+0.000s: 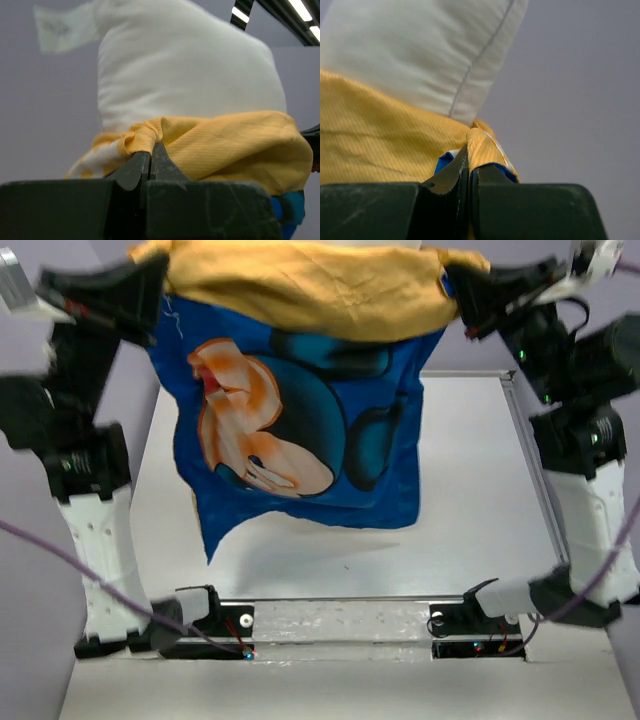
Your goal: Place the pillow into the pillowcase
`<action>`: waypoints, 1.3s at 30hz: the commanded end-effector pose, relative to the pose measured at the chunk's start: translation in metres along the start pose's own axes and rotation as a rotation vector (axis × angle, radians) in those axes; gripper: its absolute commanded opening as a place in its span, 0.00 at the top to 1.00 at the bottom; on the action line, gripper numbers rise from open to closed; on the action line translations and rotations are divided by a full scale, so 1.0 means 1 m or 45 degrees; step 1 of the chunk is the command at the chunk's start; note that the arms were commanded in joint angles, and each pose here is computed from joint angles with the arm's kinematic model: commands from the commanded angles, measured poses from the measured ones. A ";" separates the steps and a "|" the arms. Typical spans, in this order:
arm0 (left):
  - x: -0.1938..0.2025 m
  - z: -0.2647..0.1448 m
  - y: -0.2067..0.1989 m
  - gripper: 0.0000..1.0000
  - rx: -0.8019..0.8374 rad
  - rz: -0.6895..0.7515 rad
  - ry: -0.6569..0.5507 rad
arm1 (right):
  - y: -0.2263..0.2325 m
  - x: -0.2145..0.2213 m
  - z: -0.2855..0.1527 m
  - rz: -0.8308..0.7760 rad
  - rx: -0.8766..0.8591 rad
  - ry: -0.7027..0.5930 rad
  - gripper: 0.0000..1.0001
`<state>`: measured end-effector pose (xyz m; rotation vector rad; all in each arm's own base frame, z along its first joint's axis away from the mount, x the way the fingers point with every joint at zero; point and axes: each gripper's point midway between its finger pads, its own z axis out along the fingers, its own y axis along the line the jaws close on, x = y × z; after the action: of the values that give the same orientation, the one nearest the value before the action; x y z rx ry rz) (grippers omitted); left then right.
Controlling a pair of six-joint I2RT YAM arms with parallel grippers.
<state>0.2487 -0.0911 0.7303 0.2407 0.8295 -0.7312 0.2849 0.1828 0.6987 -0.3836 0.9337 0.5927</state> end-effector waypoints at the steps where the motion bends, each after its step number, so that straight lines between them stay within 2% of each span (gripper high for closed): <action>1: 0.058 -0.059 0.007 1.00 -0.064 -0.067 0.007 | -0.016 0.024 -0.031 -0.060 0.143 -0.003 1.00; 2: -0.003 -0.041 -0.039 1.00 0.092 0.008 -0.074 | -0.011 -0.036 -0.032 -0.127 0.130 -0.123 1.00; 3: -0.039 -0.035 -0.065 1.00 0.161 0.052 -0.137 | -0.008 -0.068 -0.028 -0.152 0.112 -0.209 1.00; 4: -0.065 -0.026 -0.072 1.00 0.159 0.095 -0.199 | 0.004 -0.118 -0.042 -0.174 0.076 -0.342 1.00; 5: -0.145 -0.053 -0.151 1.00 0.296 0.299 -0.421 | 0.022 -0.156 -0.058 -0.186 -0.006 -0.437 1.00; 6: -0.158 -0.060 -0.165 1.00 0.305 0.339 -0.450 | 0.035 -0.188 -0.078 -0.201 -0.054 -0.530 1.00; 8: -0.092 -0.044 -0.113 1.00 0.197 0.231 -0.173 | 0.045 -0.197 -0.102 -0.169 -0.089 -0.595 1.00; 9: 0.002 -0.059 -0.042 1.00 0.038 0.027 -0.062 | 0.023 -0.093 -0.076 -0.059 -0.006 -0.359 1.00; 10: 0.023 -0.074 -0.025 1.00 0.004 0.042 -0.129 | 0.014 -0.045 -0.062 -0.021 0.015 -0.262 1.00; 11: 0.036 -0.078 -0.016 1.00 -0.012 -0.030 -0.136 | 0.005 0.002 -0.047 0.006 0.045 -0.132 1.00; 12: 0.077 -0.067 0.017 1.00 -0.069 -0.100 -0.001 | -0.002 0.042 -0.038 0.022 0.064 -0.011 1.00; 13: 0.082 -0.058 0.019 1.00 -0.032 -0.143 0.031 | -0.005 0.057 -0.029 0.027 0.071 0.024 1.00; 14: 0.022 -0.041 -0.019 1.00 0.097 -0.063 -0.086 | -0.011 0.026 -0.016 -0.025 0.089 -0.060 1.00; 15: -0.026 -0.030 -0.042 1.00 0.134 0.094 -0.191 | -0.009 0.003 -0.012 -0.047 0.081 -0.080 1.00; 16: -0.022 -0.005 -0.016 1.00 0.043 0.055 -0.111 | -0.006 -0.038 -0.011 -0.078 0.073 -0.161 1.00; 17: -0.145 -0.030 -0.126 1.00 0.262 0.267 -0.446 | 0.007 -0.129 -0.026 -0.161 0.038 -0.395 1.00; 19: -0.168 -0.035 -0.143 1.00 0.321 0.290 -0.567 | 0.027 -0.207 -0.069 -0.206 -0.011 -0.657 1.00; 20: -0.173 -0.048 -0.152 1.00 0.291 0.309 -0.561 | 0.034 -0.197 -0.063 -0.167 -0.073 -0.615 1.00; 21: -0.178 -0.071 -0.176 1.00 0.311 0.373 -0.559 | 0.049 -0.226 -0.105 -0.179 -0.098 -0.670 1.00; 22: -0.165 -0.071 -0.169 1.00 0.298 0.358 -0.525 | 0.048 -0.210 -0.107 -0.173 -0.097 -0.661 1.00; 23: -0.083 -0.046 -0.084 1.00 0.117 0.203 -0.311 | 0.036 -0.180 -0.100 -0.118 -0.037 -0.628 1.00; 24: -0.057 -0.051 -0.066 1.00 0.086 0.171 -0.296 | 0.021 -0.103 -0.076 -0.065 0.008 -0.405 1.00; 25: -0.032 -0.062 -0.053 1.00 0.043 0.120 -0.254 | 0.011 -0.054 -0.061 -0.031 0.039 -0.251 1.00; 26: 0.007 -0.064 -0.025 1.00 -0.020 0.036 -0.178 | 0.005 -0.012 -0.052 -0.010 0.054 -0.148 1.00; 27: 0.067 -0.066 0.013 1.00 -0.076 -0.060 -0.063 | -0.005 0.027 -0.044 0.002 0.095 -0.080 1.00; 28: 0.079 -0.064 0.019 1.00 -0.068 -0.107 -0.039 | -0.010 0.038 -0.033 0.003 0.111 -0.060 1.00; 30: 0.021 -0.041 -0.014 1.00 0.046 -0.039 -0.123 | -0.012 0.007 -0.020 -0.062 0.109 -0.105 1.00; 31: -0.006 -0.033 -0.030 1.00 0.098 -0.002 -0.171 | -0.011 -0.022 -0.014 -0.101 0.100 -0.157 1.00; 32: -0.029 -0.023 -0.043 1.00 0.147 0.041 -0.214 | 0.005 -0.129 -0.037 -0.173 0.064 -0.421 1.00; 33: -0.079 -0.031 -0.089 1.00 0.259 0.146 -0.318 | 0.011 -0.117 -0.023 -0.174 -0.004 -0.364 1.00; 34: -0.095 -0.043 -0.110 1.00 0.289 0.191 -0.359 | 0.016 -0.117 -0.024 -0.170 -0.037 -0.355 1.00; 35: -0.059 -0.043 -0.081 1.00 0.206 0.156 -0.280 | 0.017 -0.114 -0.041 -0.165 -0.017 -0.320 1.00; 36: -0.061 -0.062 -0.079 1.00 0.148 0.201 -0.359 | 0.012 -0.111 -0.043 -0.173 0.014 -0.412 1.00; 37: -0.021 -0.058 -0.037 1.00 0.038 0.139 -0.308 | 0.002 -0.071 -0.038 -0.151 0.056 -0.374 1.00; 38: 0.035 -0.060 0.003 1.00 -0.054 0.049 -0.187 | -0.011 -0.012 -0.028 -0.136 0.107 -0.237 1.00; 39: 0.053 -0.052 0.013 1.00 -0.044 0.002 -0.121 | -0.022 0.040 -0.007 -0.129 0.123 -0.060 1.00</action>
<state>0.2494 -0.0928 0.6730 0.1947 0.8303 -0.7695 0.2922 0.1764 0.6892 -0.3586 0.8864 0.5279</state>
